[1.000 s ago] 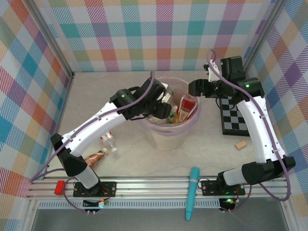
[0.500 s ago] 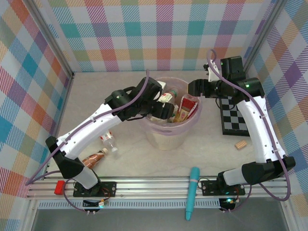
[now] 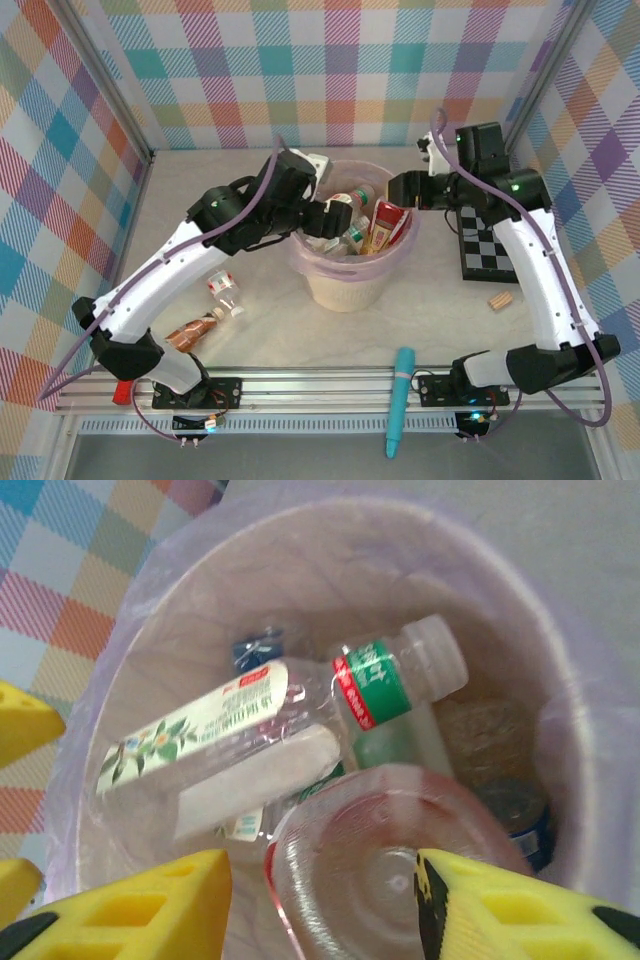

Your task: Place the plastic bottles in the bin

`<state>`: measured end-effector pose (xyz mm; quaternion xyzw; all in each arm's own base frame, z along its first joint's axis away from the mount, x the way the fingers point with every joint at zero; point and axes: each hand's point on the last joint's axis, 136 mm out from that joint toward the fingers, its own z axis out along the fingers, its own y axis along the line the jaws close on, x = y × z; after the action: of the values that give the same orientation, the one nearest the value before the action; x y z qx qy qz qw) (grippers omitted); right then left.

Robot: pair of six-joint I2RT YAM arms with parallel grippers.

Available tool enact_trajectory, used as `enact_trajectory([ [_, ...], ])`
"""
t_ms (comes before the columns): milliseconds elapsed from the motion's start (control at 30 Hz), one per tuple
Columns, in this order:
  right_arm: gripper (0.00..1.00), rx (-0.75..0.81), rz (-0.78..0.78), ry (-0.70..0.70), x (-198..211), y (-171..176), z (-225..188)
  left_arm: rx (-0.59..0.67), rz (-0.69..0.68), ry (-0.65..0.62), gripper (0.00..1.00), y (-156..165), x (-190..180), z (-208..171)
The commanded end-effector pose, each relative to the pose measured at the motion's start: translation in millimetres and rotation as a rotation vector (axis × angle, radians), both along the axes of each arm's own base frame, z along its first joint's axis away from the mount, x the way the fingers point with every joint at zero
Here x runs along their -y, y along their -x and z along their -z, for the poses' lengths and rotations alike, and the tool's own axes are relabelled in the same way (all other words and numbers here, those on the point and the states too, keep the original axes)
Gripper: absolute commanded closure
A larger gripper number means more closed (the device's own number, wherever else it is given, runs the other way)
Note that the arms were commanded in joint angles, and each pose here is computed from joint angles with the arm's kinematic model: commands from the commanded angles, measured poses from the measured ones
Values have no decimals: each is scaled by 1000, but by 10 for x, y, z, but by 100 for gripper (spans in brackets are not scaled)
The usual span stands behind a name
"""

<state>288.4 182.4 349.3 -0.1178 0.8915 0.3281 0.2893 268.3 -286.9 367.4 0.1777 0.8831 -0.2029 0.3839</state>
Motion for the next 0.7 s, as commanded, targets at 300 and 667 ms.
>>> enact_trajectory([
  [300,48,14,-16,-7,-80,-26,-63,-9,-18,-5,20,-20,-56,20],
  [667,31,97,99,62,167,-218,-240,-30,-341,-15,14,76,-1276,33],
])
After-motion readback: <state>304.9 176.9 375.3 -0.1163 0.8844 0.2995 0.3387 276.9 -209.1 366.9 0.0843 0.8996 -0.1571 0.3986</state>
